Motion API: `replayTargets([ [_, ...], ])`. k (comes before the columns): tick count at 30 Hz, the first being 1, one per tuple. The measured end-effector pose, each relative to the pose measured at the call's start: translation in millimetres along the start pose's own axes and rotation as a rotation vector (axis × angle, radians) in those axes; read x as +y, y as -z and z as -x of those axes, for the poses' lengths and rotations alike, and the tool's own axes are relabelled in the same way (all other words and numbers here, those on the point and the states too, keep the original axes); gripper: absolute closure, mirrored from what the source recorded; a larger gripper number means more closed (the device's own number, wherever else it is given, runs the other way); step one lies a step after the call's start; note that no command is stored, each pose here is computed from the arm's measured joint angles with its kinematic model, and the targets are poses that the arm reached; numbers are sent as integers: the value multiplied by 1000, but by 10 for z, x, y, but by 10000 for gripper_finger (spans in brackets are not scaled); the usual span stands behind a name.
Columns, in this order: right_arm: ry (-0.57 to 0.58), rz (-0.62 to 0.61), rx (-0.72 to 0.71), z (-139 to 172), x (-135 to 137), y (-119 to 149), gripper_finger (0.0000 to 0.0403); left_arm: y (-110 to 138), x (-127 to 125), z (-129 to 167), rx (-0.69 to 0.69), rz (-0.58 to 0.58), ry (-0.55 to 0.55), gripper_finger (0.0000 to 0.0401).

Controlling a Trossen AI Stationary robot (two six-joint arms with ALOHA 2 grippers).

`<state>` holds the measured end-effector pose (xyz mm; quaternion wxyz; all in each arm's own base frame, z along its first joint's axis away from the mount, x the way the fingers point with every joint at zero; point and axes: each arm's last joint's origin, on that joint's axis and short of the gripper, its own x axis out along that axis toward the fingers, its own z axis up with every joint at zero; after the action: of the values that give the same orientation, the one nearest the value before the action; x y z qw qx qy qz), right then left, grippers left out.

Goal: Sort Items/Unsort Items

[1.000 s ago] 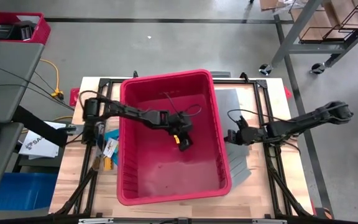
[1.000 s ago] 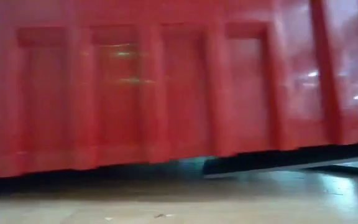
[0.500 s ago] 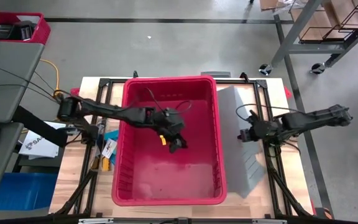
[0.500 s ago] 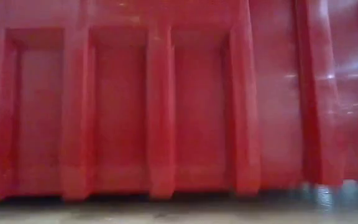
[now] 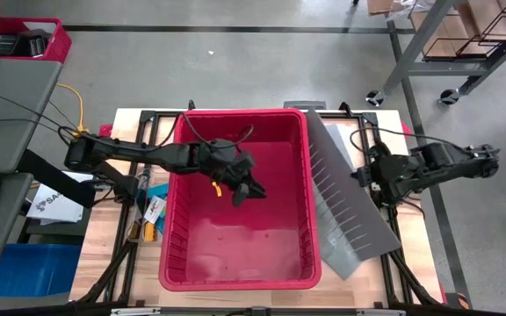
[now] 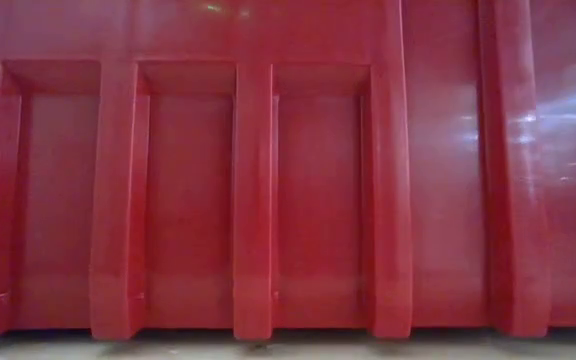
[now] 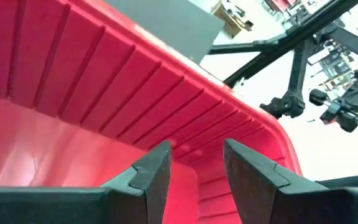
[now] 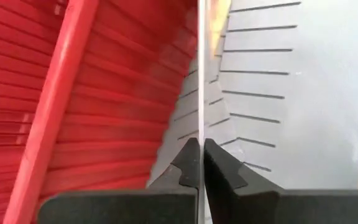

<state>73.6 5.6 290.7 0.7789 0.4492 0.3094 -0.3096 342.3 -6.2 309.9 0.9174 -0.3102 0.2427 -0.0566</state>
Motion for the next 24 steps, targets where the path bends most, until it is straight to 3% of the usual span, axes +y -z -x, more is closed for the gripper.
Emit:
replayTargets([
  [14, 150, 112, 144, -434, 235, 120, 403, 56, 3, -22, 14, -41, -62, 256],
  [24, 24, 139, 164, -605, 491, 130, 402, 80, -55, -36, 14, -55, -41, 256],
])
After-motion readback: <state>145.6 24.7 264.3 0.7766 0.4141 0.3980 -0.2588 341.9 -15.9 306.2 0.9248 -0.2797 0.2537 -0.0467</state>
